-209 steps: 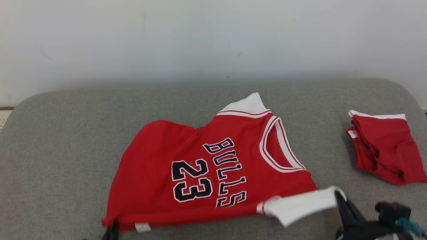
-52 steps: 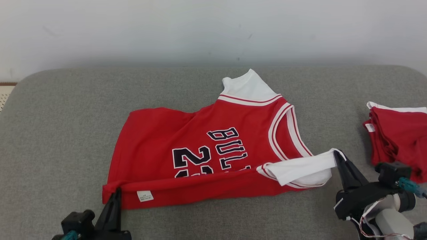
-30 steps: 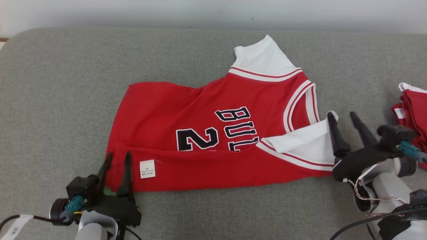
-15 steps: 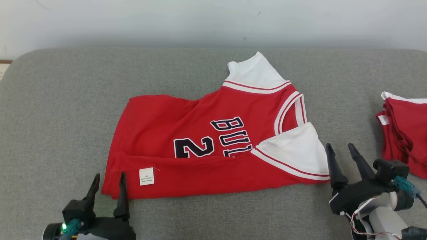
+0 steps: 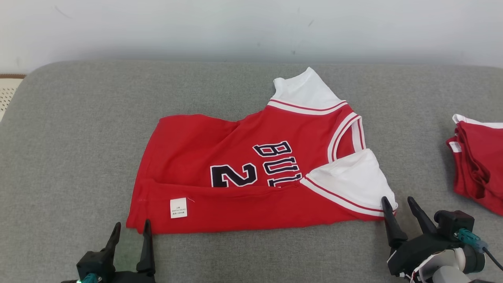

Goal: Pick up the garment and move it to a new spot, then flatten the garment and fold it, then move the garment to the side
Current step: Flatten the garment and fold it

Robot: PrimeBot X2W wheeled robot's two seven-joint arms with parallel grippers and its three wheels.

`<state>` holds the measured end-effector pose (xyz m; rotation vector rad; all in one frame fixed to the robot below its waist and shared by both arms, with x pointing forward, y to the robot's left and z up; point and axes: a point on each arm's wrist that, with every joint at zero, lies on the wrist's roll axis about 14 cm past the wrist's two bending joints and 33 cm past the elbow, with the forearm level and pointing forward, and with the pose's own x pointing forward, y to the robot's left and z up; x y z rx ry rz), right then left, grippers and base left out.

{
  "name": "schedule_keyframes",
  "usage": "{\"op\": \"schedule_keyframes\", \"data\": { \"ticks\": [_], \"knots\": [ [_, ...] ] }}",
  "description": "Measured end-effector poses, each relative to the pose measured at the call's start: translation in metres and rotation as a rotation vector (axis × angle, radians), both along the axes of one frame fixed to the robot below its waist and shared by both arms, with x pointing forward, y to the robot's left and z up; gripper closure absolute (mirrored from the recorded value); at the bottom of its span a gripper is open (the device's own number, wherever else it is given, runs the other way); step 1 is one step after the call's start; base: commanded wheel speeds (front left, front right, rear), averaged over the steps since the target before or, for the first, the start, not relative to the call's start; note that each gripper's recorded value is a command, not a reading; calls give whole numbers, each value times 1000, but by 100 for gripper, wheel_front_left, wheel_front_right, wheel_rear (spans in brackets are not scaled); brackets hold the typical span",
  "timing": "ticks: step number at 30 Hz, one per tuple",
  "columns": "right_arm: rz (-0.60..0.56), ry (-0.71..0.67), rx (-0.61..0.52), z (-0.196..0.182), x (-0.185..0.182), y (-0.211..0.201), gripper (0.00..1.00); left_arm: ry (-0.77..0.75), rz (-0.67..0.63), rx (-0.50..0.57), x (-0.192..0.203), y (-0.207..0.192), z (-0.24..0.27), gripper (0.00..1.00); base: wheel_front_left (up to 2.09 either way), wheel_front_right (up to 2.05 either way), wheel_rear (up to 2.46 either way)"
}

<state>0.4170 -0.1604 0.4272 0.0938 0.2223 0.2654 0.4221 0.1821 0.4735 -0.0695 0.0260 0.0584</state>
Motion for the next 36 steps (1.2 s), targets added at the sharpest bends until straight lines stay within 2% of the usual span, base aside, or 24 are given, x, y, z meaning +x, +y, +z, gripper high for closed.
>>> {"op": "schedule_keyframes", "data": {
  "ticks": [9, 10, 11, 12, 13, 14, 21, 36],
  "knots": [
    [-6, 87, 45, -25, 1, 11, 0, 25, 3, -1, -2, 1, -9, 0, 0, 0, 0],
    [-4, 93, 50, -26, 2, 13, 13, 27, 5, -1, -2, 1, -9, 0, 0, 0, 0],
    [0, 95, 53, -27, 3, 15, 45, 28, 5, -1, -2, 2, -10, 0, 0, 0, 0],
    [3, 101, 55, -28, 4, 16, 45, 29, 6, -1, -2, 2, -10, 0, 0, 0, 0],
    [4, 105, 59, -29, 5, 17, 70, 30, 8, 0, -2, 2, -10, 0, 0, 0, 0],
    [5, 107, 60, -29, 5, 18, 100, 30, 7, 0, -2, 2, -11, 0, 0, 0, 0],
    [1, 112, 61, -29, 4, 13, 100, 27, 3, -4, -1, 0, -10, 0, 0, 0, 0],
    [-30, 108, 42, -27, -7, -5, 100, 50, -59, -109, 6, -15, -17, 0, 0, 0, 0]
  ]
}}
